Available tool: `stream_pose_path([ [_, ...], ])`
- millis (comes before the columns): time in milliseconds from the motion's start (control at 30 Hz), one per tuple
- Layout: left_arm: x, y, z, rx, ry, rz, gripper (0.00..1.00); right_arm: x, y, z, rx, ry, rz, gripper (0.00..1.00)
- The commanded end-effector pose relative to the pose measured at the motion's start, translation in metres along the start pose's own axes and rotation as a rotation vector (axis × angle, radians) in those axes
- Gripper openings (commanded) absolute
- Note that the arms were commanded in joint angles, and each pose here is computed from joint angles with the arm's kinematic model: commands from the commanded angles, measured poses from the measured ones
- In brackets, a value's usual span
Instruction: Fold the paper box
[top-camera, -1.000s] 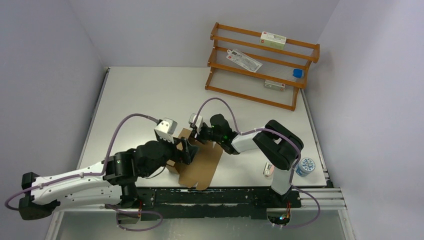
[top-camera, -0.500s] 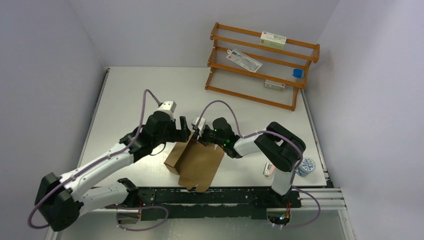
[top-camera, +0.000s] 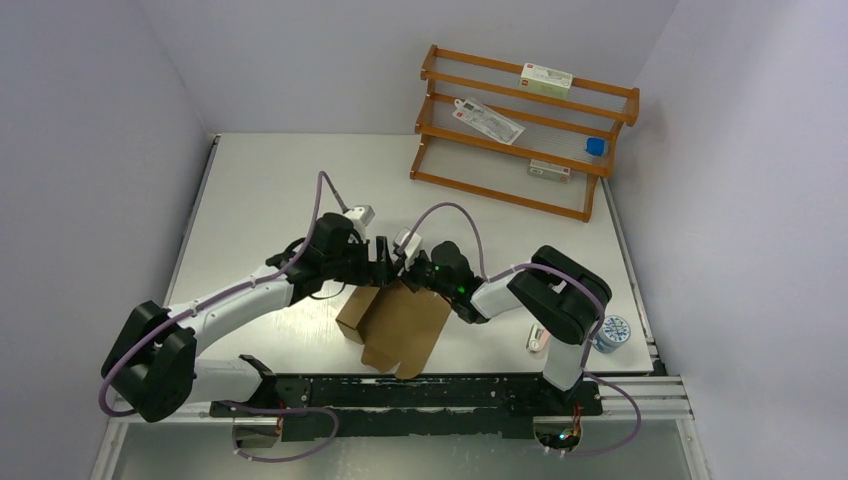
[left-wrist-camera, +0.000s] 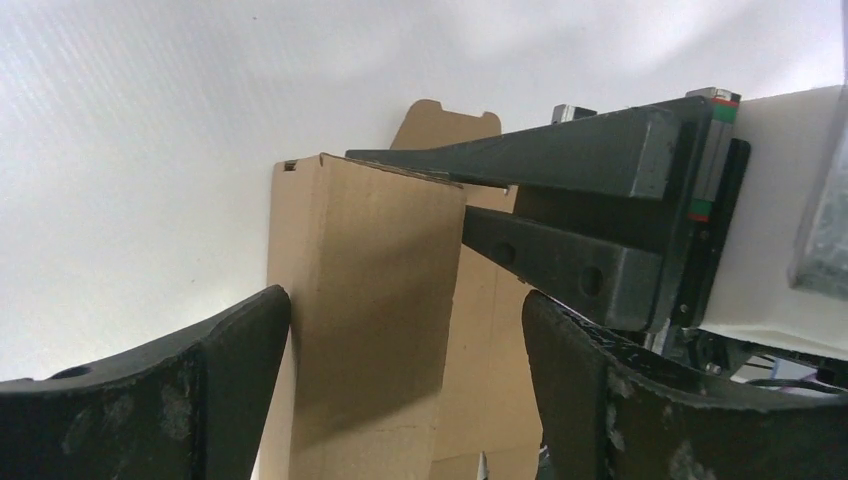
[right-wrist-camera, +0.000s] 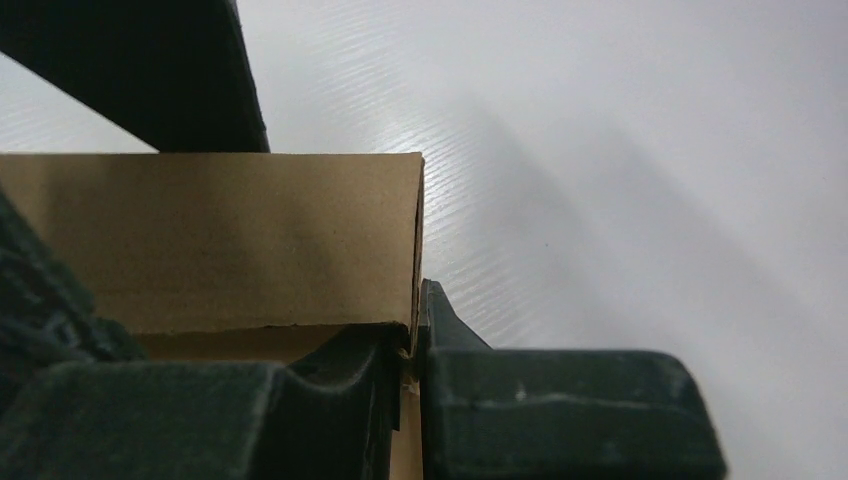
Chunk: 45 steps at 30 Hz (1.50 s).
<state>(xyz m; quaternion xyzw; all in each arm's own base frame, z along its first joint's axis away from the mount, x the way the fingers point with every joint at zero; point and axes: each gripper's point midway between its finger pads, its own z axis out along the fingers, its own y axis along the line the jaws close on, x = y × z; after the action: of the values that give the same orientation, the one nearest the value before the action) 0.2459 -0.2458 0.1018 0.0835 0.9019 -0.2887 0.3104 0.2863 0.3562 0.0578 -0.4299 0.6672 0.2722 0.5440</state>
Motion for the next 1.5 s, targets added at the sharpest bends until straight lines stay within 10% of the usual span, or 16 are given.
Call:
stream_pose_path([
  [0,-0.005,-0.041,-0.002,0.205,0.012,-0.027,0.88,-0.02,-0.011,0.001,0.092,-0.074,0.016,0.0],
  [433,-0.024,-0.004,-0.01,-0.007,-0.056,0.007,0.89,-0.019,-0.018,-0.003,0.146,-0.066,0.028,0.04],
  [967,-0.081,0.0,-0.056,-0.172,-0.146,0.154,0.97,-0.019,-0.014,-0.031,0.163,0.036,0.155,0.67],
  [1467,-0.063,0.011,-0.015,-0.196,-0.063,0.09,0.95,-0.033,-0.043,-0.107,0.439,-0.023,0.462,0.79],
])
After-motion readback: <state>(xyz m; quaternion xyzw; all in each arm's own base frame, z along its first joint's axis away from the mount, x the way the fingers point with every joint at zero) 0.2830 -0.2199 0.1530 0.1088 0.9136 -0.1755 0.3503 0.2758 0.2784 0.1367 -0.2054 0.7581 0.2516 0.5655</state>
